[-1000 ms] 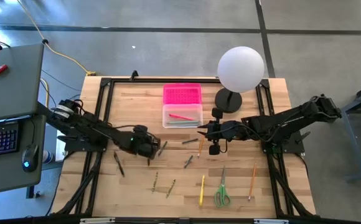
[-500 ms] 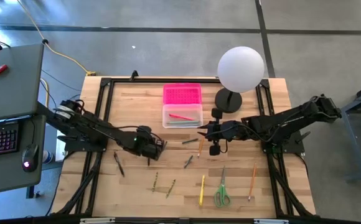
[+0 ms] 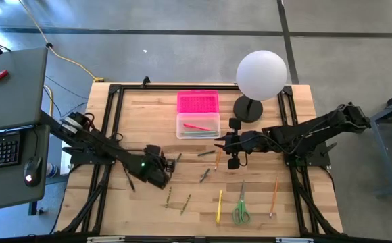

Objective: Pick & place school supplies into a supply box
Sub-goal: Put the black pen into the transparent supply box

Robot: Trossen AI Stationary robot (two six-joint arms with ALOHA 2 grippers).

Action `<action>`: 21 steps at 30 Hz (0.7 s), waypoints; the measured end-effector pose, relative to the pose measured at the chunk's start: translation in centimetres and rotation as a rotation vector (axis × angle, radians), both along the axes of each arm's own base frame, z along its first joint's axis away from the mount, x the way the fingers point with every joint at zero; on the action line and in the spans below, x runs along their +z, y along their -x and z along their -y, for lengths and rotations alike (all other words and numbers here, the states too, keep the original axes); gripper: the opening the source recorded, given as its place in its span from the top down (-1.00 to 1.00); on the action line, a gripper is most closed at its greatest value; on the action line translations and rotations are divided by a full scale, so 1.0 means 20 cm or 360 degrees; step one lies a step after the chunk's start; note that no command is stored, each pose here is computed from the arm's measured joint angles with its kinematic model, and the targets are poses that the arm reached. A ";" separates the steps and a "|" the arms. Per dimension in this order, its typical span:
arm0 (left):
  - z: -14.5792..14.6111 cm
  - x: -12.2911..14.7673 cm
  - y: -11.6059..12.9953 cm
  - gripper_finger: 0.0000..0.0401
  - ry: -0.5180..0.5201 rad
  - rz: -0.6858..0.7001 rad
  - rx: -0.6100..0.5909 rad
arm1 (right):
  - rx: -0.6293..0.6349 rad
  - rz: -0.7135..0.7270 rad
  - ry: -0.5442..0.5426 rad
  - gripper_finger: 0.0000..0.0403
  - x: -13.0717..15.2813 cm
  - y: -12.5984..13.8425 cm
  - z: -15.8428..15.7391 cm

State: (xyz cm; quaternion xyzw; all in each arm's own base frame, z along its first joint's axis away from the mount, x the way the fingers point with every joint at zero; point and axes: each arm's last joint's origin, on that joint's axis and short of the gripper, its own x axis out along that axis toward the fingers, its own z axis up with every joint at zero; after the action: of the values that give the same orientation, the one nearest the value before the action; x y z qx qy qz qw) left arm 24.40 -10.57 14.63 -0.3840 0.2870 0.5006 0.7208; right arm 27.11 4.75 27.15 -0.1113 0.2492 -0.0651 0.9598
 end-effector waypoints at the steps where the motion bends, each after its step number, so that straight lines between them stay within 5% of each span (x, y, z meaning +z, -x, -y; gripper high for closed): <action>1: 0.00 -0.02 0.00 0.52 -0.0026 -0.0006 0.0003 | 0.0000 0.0000 0.0000 0.71 0.00 0.00 0.00; 8: 0.01 -0.14 -0.04 0.52 -0.0101 -0.0082 0.0038 | 0.0003 0.0001 -0.0002 0.71 0.00 0.00 0.00; 21: 0.01 -0.18 -0.02 0.52 -0.0195 -0.0312 -0.0030 | 0.0010 -0.0005 0.0009 0.71 0.00 0.00 0.00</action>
State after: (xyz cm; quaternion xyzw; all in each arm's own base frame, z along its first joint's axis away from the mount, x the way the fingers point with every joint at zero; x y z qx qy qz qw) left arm 24.81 -10.73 11.03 -0.2859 0.3286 0.5456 0.7160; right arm 27.10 4.76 27.16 -0.1147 0.2501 -0.0627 0.9594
